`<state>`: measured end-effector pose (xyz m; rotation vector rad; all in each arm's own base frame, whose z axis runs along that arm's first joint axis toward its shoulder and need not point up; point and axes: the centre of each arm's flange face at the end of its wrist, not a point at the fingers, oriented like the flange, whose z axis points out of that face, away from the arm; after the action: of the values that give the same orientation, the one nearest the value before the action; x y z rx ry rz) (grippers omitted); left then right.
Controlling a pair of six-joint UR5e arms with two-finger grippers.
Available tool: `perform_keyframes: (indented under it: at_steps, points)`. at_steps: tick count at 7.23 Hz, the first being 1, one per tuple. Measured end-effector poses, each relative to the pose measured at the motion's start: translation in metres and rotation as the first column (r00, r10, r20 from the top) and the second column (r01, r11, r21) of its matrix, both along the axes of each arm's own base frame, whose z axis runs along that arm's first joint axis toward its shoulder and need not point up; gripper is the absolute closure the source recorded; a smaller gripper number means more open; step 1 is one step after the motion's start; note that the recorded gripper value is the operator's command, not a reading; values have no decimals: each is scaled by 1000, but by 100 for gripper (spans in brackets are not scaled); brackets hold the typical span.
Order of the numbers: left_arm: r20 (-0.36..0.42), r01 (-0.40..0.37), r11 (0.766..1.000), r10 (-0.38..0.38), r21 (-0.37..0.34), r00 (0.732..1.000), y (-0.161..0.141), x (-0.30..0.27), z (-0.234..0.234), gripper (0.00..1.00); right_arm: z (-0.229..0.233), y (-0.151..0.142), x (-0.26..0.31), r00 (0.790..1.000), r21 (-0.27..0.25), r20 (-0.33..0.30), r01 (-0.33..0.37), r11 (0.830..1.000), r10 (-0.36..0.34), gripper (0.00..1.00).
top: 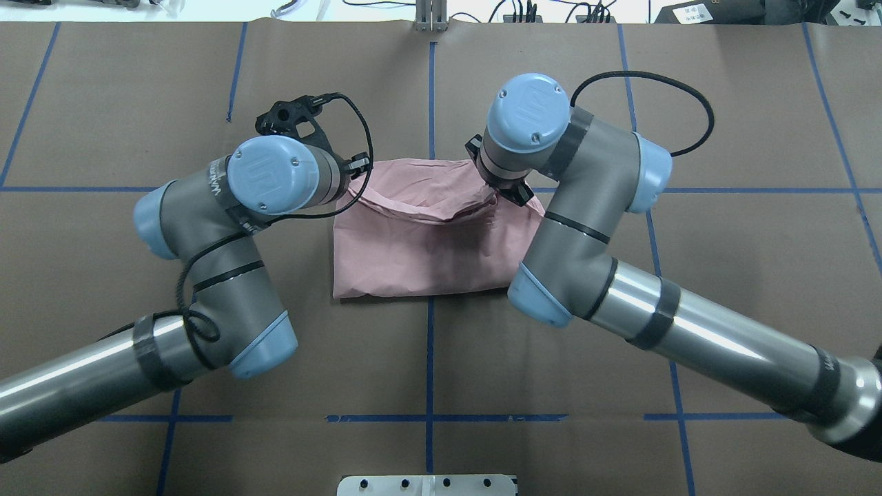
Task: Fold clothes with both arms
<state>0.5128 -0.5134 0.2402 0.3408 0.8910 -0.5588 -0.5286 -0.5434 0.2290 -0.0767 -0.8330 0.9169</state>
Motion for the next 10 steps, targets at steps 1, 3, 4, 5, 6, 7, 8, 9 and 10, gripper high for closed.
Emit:
perform_keyframes:
  at_steps: [1,3,4,5,6,7,8,9,10]
  points:
    - [54,0,999,-2,46,999,-38,10,17,39,19,-45,-13,1000,10,-3,13,1000,-13,0]
    - [76,6,992,-15,125,997,-84,5,47,38,47,-116,16,995,56,14,94,994,-95,0]
    - [63,8,990,-17,142,998,-87,0,47,44,62,-124,31,991,68,16,129,989,-130,0]
    - [31,3,988,-7,152,999,-83,-5,35,99,76,-118,44,988,86,17,154,984,-156,0]
    - [-22,-25,990,29,137,999,-72,-9,20,100,78,-109,55,985,109,27,166,980,-170,0]
    - [-72,-90,992,97,92,993,-55,-5,10,100,76,-99,63,983,129,39,171,977,-177,0]
    - [-101,-182,982,186,48,977,-34,11,1,100,77,-91,70,982,141,46,173,975,-181,0]
    - [-119,-270,962,272,36,955,-9,35,-12,100,78,-87,75,982,149,51,174,973,-183,0]
    - [-131,-342,939,345,44,930,12,56,-26,100,78,-82,80,981,156,57,174,972,-185,0]
